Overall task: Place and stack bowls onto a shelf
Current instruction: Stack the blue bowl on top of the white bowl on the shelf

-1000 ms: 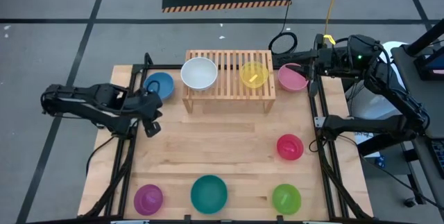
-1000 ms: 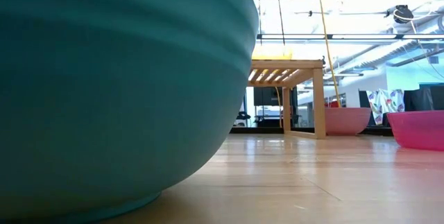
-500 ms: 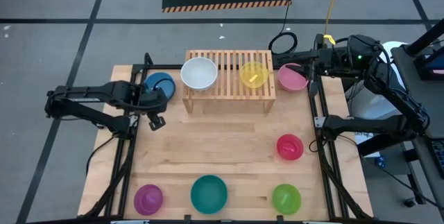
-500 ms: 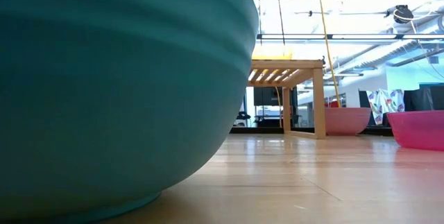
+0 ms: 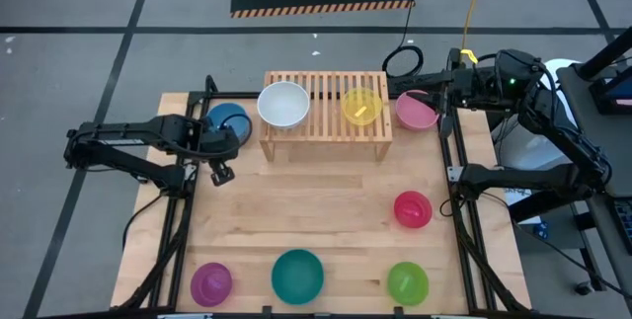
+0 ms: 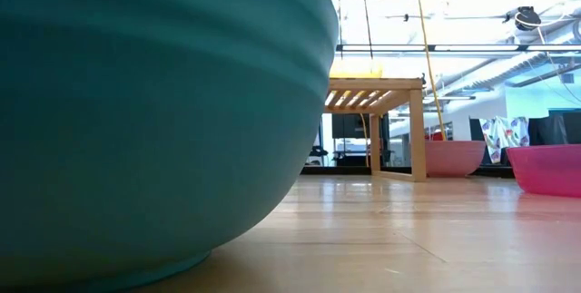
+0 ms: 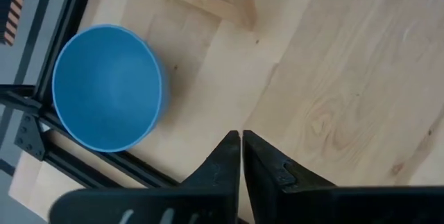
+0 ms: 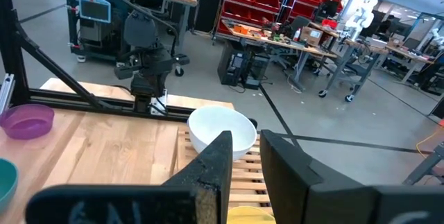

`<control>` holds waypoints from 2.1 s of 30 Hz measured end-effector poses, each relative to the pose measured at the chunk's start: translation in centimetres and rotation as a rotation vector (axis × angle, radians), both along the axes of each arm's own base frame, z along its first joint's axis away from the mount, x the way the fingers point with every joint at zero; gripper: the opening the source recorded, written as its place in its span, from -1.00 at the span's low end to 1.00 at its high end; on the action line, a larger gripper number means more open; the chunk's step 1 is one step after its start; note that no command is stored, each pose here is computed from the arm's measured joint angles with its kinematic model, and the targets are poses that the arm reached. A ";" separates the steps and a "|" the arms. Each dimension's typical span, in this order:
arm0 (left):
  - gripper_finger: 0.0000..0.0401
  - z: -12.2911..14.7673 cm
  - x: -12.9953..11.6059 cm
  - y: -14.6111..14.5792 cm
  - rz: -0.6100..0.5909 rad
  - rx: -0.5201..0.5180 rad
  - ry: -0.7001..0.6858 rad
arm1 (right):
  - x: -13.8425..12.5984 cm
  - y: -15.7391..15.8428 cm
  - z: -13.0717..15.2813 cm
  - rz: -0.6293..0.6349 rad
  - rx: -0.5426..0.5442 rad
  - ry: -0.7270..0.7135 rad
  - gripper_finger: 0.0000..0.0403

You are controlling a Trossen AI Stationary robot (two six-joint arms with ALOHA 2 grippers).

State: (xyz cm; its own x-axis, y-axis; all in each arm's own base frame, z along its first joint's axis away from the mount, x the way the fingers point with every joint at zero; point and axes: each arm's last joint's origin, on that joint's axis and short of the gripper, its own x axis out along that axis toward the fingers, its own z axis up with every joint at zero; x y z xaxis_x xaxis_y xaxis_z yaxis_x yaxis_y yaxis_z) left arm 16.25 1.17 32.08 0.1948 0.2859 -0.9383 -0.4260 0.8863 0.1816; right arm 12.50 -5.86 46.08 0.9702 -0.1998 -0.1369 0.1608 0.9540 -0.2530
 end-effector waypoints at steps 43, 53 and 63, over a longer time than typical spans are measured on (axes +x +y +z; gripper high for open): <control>-0.56 -6.4 -1.2 7.4 0.134 -0.183 0.086 | 0.0 0.0 0.0 0.002 -0.037 0.008 -0.67; -0.56 -9.1 -0.4 10.4 0.191 -0.211 0.267 | 0.0 0.0 0.4 0.000 -0.045 -0.031 -0.67; -0.56 -10.6 -0.1 11.9 0.126 -0.201 0.375 | 0.1 0.0 0.6 0.000 -0.051 -0.048 -0.67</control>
State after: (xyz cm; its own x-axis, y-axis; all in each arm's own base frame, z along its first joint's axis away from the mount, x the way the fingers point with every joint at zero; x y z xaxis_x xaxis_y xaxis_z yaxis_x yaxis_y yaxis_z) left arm 16.15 13.05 21.46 -0.1948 0.0904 -0.9767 -0.4704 0.8652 0.1738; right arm 12.56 -5.91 46.65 0.9753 -0.2058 -0.0797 0.1744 0.9399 -0.2936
